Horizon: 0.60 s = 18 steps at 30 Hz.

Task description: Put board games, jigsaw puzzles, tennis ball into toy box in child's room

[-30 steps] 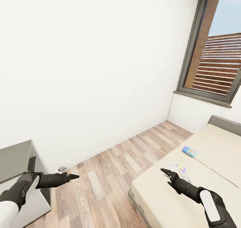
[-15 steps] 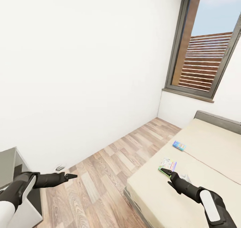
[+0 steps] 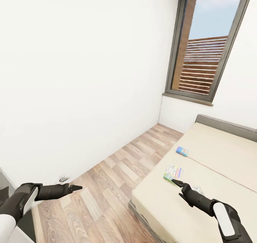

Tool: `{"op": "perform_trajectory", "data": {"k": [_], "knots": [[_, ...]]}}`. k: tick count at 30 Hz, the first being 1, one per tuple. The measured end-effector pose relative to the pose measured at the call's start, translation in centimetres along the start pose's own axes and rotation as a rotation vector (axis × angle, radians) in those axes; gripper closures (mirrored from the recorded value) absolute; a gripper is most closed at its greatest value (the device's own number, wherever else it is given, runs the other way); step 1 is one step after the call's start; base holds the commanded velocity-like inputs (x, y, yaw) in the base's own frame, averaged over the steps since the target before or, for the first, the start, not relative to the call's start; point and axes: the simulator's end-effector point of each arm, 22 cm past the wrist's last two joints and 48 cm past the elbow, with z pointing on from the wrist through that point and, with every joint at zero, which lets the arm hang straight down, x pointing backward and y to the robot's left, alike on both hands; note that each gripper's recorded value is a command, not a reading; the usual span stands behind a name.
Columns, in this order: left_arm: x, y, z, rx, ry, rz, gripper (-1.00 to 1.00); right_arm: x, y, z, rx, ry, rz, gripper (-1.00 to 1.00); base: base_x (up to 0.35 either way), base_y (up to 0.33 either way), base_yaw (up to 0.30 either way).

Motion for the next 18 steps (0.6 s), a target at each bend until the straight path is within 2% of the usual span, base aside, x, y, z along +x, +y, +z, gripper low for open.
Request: {"op": "perform_trajectory", "data": {"k": [8, 18], "knots": [[0.0, -0.03, 0.0, 0.0, -0.001, 0.001, -1.0, 0.02, -0.03, -0.01, 0.0, 0.0, 0.001, -1.0, 0.05, 0.262, -0.281], [0.0, -0.04, 0.0, 0.0, -0.001, 0.002, -1.0, 0.04, -0.02, -0.01, 0.001, 0.0, 0.0, -1.0, 0.186, 0.224, -0.284]]}}
